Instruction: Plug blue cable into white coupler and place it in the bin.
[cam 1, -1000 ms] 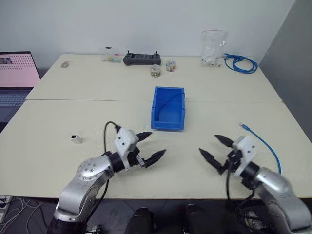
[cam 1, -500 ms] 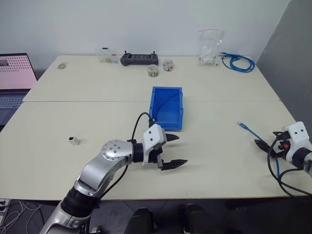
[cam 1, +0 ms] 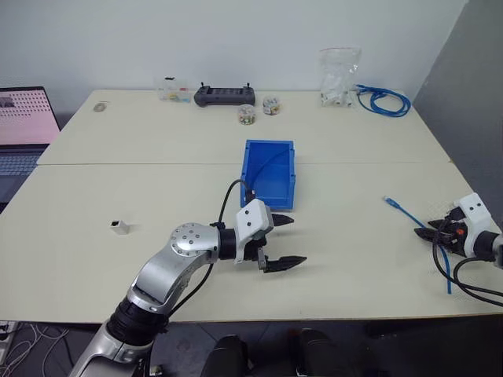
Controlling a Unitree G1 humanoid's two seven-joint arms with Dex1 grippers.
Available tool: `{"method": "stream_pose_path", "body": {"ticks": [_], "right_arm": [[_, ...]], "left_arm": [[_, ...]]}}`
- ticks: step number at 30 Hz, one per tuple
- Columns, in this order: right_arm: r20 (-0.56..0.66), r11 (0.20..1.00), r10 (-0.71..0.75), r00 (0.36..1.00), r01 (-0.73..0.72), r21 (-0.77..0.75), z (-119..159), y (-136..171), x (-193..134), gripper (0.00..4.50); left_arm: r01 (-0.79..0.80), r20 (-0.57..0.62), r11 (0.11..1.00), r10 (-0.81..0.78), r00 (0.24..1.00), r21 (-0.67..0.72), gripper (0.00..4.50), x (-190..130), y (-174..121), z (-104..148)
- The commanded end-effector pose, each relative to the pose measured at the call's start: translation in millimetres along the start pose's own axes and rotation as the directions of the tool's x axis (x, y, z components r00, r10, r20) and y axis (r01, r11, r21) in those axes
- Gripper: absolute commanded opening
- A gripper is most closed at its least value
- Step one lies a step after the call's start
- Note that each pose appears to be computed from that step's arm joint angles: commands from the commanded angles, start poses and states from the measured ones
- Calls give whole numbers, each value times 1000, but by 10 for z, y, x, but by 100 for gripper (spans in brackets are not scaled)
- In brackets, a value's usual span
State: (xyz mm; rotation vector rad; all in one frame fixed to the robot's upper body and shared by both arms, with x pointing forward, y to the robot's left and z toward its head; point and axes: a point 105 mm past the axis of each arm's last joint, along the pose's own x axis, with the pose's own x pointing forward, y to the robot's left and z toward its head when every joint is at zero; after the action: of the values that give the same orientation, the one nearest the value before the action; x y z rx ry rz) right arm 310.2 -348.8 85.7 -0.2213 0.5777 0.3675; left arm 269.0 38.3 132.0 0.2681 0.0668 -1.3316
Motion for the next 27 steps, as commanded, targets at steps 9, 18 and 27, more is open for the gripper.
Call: {"method": "stream_pose_path", "body": {"ticks": [9,18,27], "right_arm": [[-35,997,53,998,-51,53,-49,65,-10,3],[8,901,356,935,-341,-268,567,662,-251,3],[-122,610,650,750,-612,-504,845,1702,-208,3]], "left_arm": [[-24,28,998,23,999,53,450,9,45,42],[-159,-12,986,159,987,44,450,-262,217,-87],[-276,-160,961,273,949,1,450,-900,19,-517]]}}
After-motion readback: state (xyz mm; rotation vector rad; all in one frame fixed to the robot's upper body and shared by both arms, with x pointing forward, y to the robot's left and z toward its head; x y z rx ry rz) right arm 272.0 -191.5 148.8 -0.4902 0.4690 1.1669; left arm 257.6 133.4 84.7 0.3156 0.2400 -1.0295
